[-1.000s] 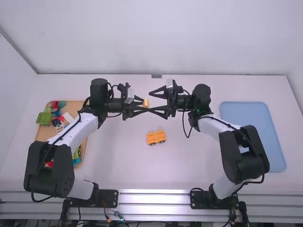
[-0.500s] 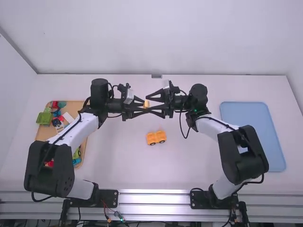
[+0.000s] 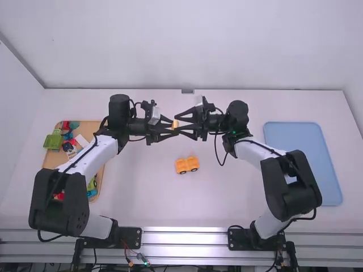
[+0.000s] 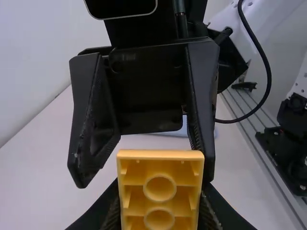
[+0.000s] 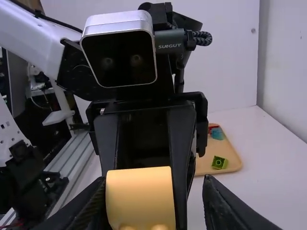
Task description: Assemble lego blocks to make yellow taxi
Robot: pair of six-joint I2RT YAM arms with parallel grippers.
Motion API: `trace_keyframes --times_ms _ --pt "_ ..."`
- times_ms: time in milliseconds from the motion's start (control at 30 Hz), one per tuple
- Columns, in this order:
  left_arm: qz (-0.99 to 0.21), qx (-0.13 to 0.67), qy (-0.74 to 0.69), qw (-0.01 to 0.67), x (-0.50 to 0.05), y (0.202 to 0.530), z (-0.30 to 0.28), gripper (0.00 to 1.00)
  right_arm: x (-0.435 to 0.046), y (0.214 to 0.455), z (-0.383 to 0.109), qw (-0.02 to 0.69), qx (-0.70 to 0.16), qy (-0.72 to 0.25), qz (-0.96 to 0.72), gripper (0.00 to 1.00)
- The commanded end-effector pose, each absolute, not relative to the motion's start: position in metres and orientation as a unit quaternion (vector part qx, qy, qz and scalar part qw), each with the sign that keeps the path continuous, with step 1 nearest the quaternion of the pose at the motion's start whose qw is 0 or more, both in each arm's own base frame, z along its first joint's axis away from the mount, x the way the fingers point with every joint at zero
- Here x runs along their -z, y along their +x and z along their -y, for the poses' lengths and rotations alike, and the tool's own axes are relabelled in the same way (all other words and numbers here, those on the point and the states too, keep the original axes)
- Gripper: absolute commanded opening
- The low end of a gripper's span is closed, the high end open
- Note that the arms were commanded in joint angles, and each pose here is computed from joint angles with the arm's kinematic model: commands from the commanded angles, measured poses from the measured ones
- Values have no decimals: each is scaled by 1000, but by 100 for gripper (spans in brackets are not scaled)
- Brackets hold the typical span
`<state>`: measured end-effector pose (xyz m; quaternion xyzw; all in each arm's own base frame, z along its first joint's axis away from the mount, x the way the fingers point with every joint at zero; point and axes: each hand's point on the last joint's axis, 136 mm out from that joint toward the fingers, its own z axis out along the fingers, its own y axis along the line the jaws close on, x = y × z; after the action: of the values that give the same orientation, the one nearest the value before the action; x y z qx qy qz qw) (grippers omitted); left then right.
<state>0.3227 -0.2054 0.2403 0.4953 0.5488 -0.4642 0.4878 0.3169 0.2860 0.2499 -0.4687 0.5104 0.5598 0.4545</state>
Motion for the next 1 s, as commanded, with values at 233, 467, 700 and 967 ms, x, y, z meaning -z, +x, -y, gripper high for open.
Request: trace_keyframes --times_ms 233,467,700,967 --pt "-540 480 499 479 -238 316 208 14 -258 313 -299 464 -556 -485 -490 39" --pt "-553 473 492 477 -234 320 207 21 -258 314 -299 466 -555 -484 -491 23" --pt "-552 474 493 477 -235 319 207 99 -259 315 -299 469 -553 -482 -492 12" --pt "-678 376 429 462 -194 357 192 99 -233 390 -253 487 -503 -333 -631 2"
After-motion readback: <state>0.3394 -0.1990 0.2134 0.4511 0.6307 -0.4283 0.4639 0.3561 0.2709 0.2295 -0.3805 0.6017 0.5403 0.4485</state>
